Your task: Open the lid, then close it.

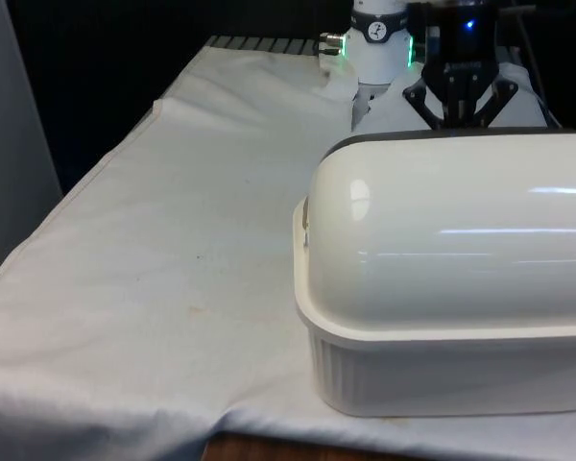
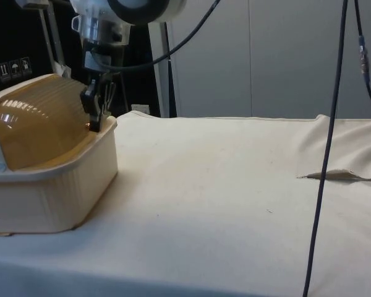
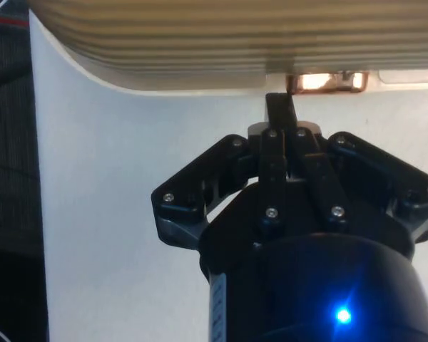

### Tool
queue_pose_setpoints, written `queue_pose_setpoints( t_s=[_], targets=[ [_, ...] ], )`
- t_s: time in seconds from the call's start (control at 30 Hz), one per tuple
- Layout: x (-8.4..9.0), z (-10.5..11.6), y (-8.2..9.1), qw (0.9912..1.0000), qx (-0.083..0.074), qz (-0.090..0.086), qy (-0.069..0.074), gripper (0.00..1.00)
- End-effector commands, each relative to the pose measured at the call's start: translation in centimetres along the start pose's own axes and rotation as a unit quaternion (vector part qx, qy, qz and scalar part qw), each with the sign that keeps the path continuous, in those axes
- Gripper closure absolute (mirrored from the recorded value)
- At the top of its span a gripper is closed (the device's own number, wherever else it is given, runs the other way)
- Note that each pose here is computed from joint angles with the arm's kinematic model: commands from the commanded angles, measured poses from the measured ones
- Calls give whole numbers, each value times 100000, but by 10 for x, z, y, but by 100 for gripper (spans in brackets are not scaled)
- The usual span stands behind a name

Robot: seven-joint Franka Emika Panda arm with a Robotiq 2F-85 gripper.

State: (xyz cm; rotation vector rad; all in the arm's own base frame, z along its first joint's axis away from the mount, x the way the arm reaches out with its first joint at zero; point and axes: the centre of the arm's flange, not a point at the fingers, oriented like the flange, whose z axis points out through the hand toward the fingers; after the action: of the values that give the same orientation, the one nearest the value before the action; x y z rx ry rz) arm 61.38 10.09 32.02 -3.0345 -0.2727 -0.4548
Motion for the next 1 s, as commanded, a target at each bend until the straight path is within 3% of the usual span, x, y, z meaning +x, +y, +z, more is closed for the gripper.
queue_pose_setpoints(
  t_s=[0.0,0.3,0.33,0.37,0.43,0.67,0.97],
  targets=[
    [0,-5,-1,99998,-284,-145,623,100],
    [4,-20,-4,99962,-321,-845,2596,100],
    [4,-18,-3,99983,27,-696,1723,100],
    [4,-19,-4,99957,-322,-886,2792,100],
    [5,-20,-5,99935,-402,-1010,3430,100],
    [2,-18,-8,99948,-24,-1552,2831,100],
    [-16,-7,-11,99939,294,-2815,2030,100]
  ],
)
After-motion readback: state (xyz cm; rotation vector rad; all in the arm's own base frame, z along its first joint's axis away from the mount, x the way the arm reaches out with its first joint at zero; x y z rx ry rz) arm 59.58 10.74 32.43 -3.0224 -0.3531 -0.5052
